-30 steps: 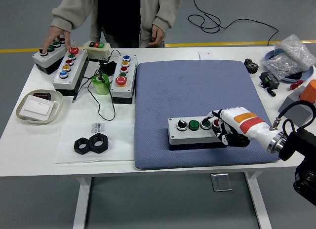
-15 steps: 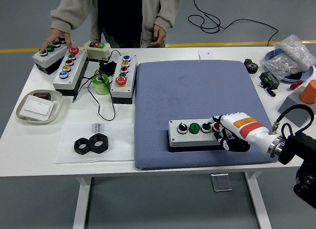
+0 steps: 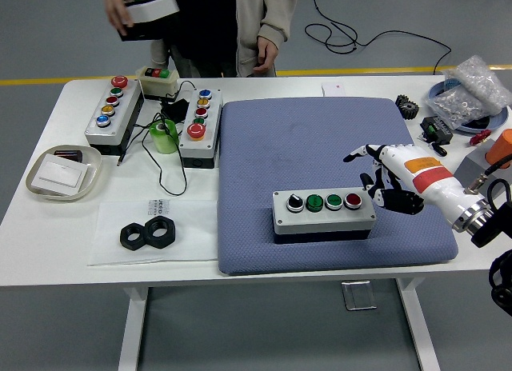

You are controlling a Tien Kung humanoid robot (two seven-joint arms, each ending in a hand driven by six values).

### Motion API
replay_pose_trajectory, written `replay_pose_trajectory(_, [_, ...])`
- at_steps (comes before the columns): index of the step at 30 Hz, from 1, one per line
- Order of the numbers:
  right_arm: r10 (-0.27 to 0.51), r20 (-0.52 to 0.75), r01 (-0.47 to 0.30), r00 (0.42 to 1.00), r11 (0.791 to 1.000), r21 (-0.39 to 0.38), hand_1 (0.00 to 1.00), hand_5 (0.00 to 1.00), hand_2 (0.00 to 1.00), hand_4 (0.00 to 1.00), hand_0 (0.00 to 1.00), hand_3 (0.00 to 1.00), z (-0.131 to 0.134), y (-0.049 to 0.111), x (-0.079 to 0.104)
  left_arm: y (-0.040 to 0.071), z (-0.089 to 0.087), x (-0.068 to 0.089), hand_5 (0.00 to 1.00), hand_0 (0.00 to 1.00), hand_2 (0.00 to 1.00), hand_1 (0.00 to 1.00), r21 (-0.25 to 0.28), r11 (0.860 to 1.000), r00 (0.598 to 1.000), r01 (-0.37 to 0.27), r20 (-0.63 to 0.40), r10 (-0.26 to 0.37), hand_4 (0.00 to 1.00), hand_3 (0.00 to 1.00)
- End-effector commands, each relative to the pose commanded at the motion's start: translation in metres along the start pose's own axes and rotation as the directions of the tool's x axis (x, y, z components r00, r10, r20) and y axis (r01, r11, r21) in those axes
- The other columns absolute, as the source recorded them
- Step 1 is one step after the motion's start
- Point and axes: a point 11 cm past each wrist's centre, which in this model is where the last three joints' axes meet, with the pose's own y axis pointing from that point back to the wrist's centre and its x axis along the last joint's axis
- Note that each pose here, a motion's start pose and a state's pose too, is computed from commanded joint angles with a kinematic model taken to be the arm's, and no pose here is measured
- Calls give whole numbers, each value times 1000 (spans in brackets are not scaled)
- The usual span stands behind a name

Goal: Pick up the button,place it on the desk,press the button,press the button

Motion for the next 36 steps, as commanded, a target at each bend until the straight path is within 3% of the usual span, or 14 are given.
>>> replay_pose_trajectory(5, [124, 192, -117, 974, 992, -45, 521, 100, 630, 689, 559, 998, 13, 3, 19, 0, -1, 0, 998, 739, 845, 824, 1, 1000, 1000, 0, 0, 0, 605, 816])
replay_pose_trajectory(6, [153, 230, -145, 961, 988, -54, 837, 235, 940, 658, 892, 989, 16, 4, 23, 0, -1, 0, 998, 740, 844, 824, 1, 1000, 1000, 0, 0, 0, 605, 816])
replay_pose_trajectory(10, [298, 377, -287, 877, 954, -88, 837, 235, 940, 658, 892, 989, 29, 9, 44, 0, 0, 0, 998, 740, 844, 824, 0, 1000, 1000, 0, -3, 0, 605, 816])
replay_pose_trajectory(12, [335, 435, -319, 836, 941, -114, 850, 245, 923, 631, 904, 931, 35, 10, 50, 0, 0, -1, 998, 741, 845, 824, -1, 1000, 1000, 1, -3, -1, 605, 816])
replay_pose_trajectory(17, [462, 547, -394, 698, 886, -245, 850, 245, 923, 631, 904, 931, 65, 17, 64, 0, 1, -1, 998, 741, 845, 824, -3, 1000, 1000, 1, -6, -1, 605, 816])
replay_pose_trajectory(23, [528, 672, -324, 519, 849, -417, 856, 255, 905, 608, 910, 906, 100, 25, 55, 0, 3, -2, 998, 741, 845, 825, -5, 1000, 1000, 2, -8, -2, 605, 816])
replay_pose_trajectory(24, [534, 693, -302, 484, 845, -441, 850, 319, 889, 588, 917, 876, 105, 26, 51, 0, 3, -2, 998, 744, 845, 825, -6, 1000, 1000, 3, -8, -3, 605, 816])
replay_pose_trajectory(29, [561, 767, -212, 311, 828, -520, 850, 319, 889, 588, 917, 876, 119, 29, 36, 0, 3, -2, 998, 744, 845, 825, -6, 1000, 1000, 4, -9, -4, 605, 816])
replay_pose_trajectory(30, [563, 779, -190, 276, 827, -530, 847, 405, 884, 567, 920, 865, 121, 30, 32, 0, 3, -3, 998, 743, 845, 825, -6, 1000, 1000, 4, -9, -4, 605, 816])
replay_pose_trajectory(31, [565, 789, -173, 243, 825, -538, 847, 405, 884, 567, 920, 865, 122, 30, 30, 0, 3, -3, 998, 743, 845, 825, -6, 1000, 1000, 4, -9, -4, 605, 816])
replay_pose_trajectory(33, [566, 798, -154, 209, 824, -545, 847, 405, 884, 567, 920, 865, 123, 31, 27, 0, 2, -3, 998, 743, 845, 825, -6, 1000, 1000, 4, -10, -4, 605, 816])
replay_pose_trajectory(36, [563, 801, -144, 204, 827, -544, 846, 428, 882, 562, 923, 862, 123, 30, 25, 0, 2, -3, 998, 743, 845, 825, -6, 1000, 1000, 5, -10, -5, 604, 816])
